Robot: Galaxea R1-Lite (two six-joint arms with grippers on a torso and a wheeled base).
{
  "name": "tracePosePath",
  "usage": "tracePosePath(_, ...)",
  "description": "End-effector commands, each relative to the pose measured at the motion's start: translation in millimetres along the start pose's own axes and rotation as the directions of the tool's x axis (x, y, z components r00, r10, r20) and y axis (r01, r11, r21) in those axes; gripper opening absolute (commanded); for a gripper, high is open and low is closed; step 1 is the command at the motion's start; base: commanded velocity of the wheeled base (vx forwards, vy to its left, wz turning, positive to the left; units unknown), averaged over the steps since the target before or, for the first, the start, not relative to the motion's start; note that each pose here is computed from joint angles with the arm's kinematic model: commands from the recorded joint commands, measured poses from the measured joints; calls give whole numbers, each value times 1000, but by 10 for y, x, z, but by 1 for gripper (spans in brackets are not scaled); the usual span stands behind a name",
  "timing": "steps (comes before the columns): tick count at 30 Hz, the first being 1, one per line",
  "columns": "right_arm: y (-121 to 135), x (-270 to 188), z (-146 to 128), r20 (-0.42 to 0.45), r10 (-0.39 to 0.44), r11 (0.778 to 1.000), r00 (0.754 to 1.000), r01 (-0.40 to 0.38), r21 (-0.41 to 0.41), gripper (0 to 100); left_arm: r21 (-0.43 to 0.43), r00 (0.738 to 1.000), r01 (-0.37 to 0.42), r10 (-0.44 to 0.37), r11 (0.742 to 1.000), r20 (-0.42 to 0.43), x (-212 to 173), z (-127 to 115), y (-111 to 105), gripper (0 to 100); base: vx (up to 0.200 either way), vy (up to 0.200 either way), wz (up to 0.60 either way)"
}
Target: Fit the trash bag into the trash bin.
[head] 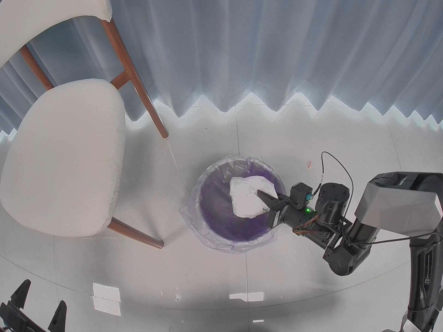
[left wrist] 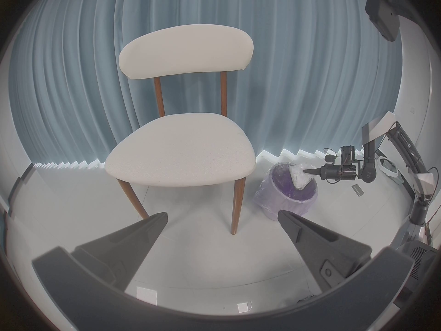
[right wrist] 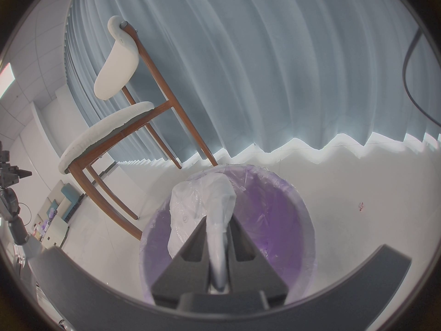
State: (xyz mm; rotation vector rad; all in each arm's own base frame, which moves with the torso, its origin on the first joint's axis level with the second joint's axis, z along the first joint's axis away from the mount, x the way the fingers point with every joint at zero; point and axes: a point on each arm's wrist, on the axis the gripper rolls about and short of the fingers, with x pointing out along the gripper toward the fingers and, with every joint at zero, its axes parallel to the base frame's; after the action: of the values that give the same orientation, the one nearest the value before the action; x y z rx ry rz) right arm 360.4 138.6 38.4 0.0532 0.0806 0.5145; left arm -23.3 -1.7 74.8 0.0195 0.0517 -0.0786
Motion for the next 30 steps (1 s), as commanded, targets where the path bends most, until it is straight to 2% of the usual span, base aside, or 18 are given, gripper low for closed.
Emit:
tracePosePath(1, -19, 71, -90, -11, 0, 1000, 1000, 1, 2, 0, 1, 1000, 0, 0, 1000, -1, 2, -40, -1, 100, 0, 0, 0)
tracePosePath(4, -28, 101, -155, -18, -2, 1000, 1000, 3, 3, 0, 0, 1000, 0, 0, 1000, -1, 2, -40, -1, 100, 0, 0, 0)
tracePosePath(5, -28, 101, -155, -18, -2, 1000, 1000, 3, 3, 100, 0, 1000, 0, 0, 1000, -1, 2, -40, -1, 100, 0, 0, 0)
tracePosePath(16, -28, 110, -141, 0, -1, 1000, 1000, 1, 5, 100, -12, 1000, -1, 1, 1000, 2, 3, -40, 0, 100, 0, 0, 0)
tracePosePath(22, -12, -30, 253, 91, -3, 1000, 996, 3, -5, 100, -12, 1000, -1, 1, 1000, 3, 3, -38, 0, 100, 0, 0, 0)
tracePosePath(26, -61, -304, 530, 131, -30, 1000, 991, 31, -1, 100, -12, 1000, -3, 3, 1000, 5, 3, -37, 0, 100, 0, 0, 0)
tracePosePath(30, -84, -852, 806, 174, -103, 995, 979, 99, 34, 100, -12, 1000, -4, 5, 1000, 3, 5, -41, 0, 100, 0, 0, 0)
